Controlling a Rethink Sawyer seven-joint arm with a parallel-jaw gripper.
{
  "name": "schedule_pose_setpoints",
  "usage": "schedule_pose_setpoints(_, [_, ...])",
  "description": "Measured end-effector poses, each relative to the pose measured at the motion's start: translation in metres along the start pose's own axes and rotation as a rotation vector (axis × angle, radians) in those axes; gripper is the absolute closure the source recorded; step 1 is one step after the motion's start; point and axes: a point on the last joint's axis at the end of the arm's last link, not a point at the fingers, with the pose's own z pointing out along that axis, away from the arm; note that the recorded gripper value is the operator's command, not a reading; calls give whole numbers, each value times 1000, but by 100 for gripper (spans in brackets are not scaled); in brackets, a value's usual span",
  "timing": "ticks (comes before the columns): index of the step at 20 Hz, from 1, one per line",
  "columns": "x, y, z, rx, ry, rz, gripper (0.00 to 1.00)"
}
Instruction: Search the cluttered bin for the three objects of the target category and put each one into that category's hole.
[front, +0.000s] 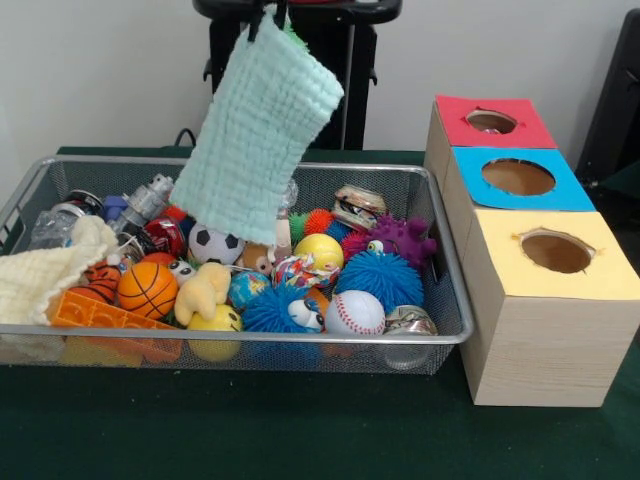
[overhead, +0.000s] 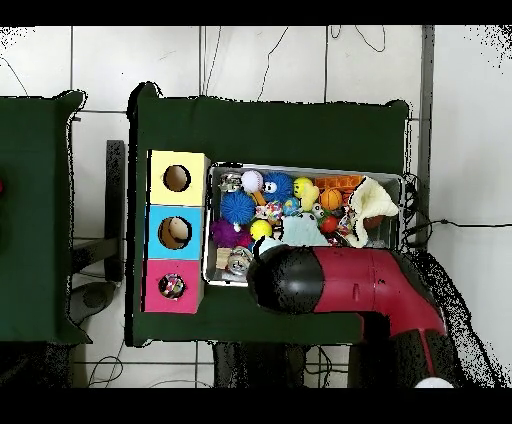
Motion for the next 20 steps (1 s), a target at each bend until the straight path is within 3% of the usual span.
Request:
schedule_pose_setpoints(5, [8,-32,-22,21,26,49,100])
schedule_pose_setpoints(10, [10,-81,-37,39,-4,102,100])
schedule_pose_setpoints(16, [16,-128,-35,55,-27,111,100])
schedule_pose_setpoints(20, [20,-155,-22,57,-77,96,100])
